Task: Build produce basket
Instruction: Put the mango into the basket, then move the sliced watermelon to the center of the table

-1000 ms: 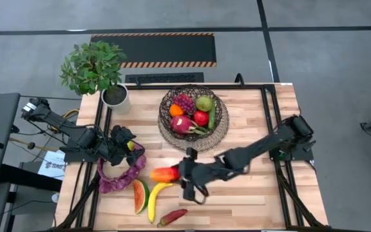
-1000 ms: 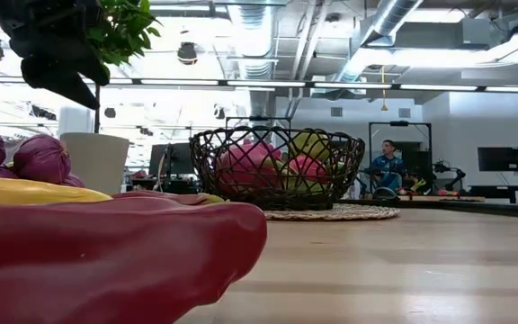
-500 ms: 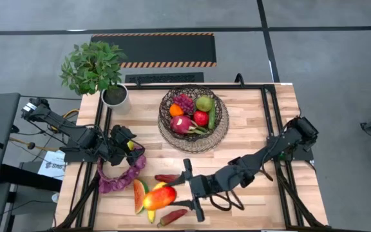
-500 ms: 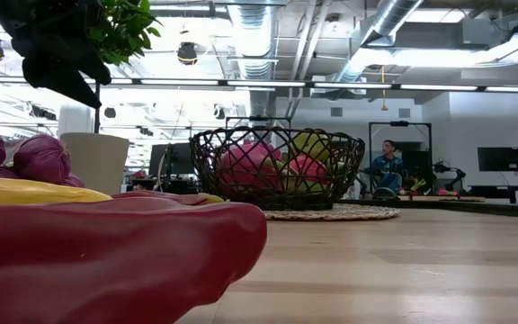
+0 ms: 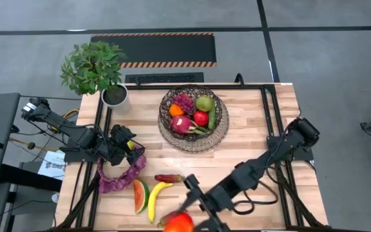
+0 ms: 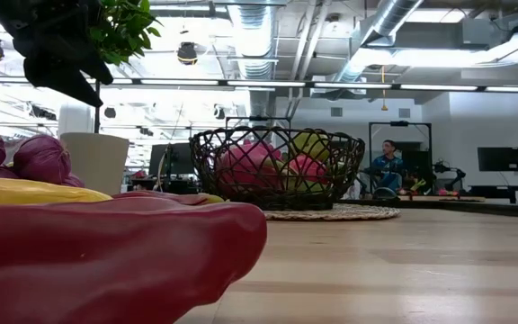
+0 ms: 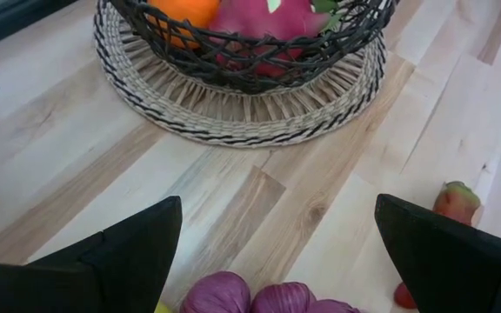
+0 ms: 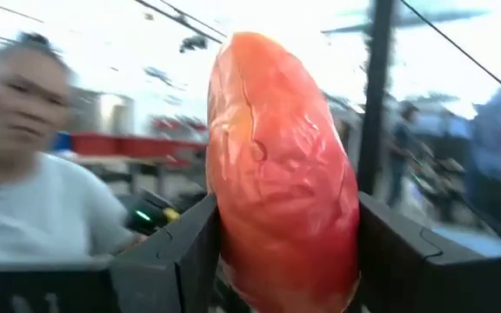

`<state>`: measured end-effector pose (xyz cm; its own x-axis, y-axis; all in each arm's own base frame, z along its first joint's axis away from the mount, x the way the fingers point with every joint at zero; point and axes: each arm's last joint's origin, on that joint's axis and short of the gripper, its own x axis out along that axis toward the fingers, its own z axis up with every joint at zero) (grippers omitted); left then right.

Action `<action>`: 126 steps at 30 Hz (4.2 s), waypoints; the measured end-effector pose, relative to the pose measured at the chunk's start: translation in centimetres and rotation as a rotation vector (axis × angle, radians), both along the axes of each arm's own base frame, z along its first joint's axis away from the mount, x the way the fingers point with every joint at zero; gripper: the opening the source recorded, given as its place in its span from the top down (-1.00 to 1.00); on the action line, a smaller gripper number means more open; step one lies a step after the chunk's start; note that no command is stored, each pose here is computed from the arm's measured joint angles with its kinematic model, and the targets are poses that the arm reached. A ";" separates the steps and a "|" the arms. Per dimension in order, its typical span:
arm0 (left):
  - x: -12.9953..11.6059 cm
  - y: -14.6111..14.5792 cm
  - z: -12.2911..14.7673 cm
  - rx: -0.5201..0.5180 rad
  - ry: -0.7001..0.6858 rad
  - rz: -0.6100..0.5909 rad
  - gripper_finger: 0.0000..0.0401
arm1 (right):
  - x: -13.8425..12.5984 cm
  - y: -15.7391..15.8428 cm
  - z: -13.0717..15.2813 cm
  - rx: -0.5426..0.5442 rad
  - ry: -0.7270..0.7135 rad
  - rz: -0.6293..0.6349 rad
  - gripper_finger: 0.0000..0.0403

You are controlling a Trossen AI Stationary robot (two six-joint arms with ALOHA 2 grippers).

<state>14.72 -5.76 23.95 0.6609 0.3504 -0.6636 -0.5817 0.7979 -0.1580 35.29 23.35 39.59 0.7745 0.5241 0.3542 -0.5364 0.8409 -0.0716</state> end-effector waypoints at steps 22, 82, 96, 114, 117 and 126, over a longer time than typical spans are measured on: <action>0.0 0.0 0.0 0.050 0.025 -0.046 -0.83 | -2.5 3.5 -0.3 0.062 0.118 0.405 -0.17; -0.1 0.1 0.0 0.048 0.008 -0.004 -0.83 | -1.4 -44.4 -14.4 -0.120 1.167 -0.922 -0.16; -0.1 0.1 0.0 0.045 0.009 -0.007 -0.83 | -1.3 -44.9 -15.9 -0.115 1.231 -0.908 -0.28; -0.1 0.1 0.0 0.045 0.009 -0.007 -0.83 | -0.9 -45.1 -13.3 -0.113 1.271 -0.896 -0.73; -0.1 0.1 0.0 0.047 0.011 -0.010 -0.83 | -0.9 -44.9 -11.4 -0.080 1.301 -0.892 -0.76; -0.1 0.0 -0.1 0.010 0.032 -0.040 -0.83 | 0.1 -38.9 -4.9 0.007 1.383 -0.606 -0.74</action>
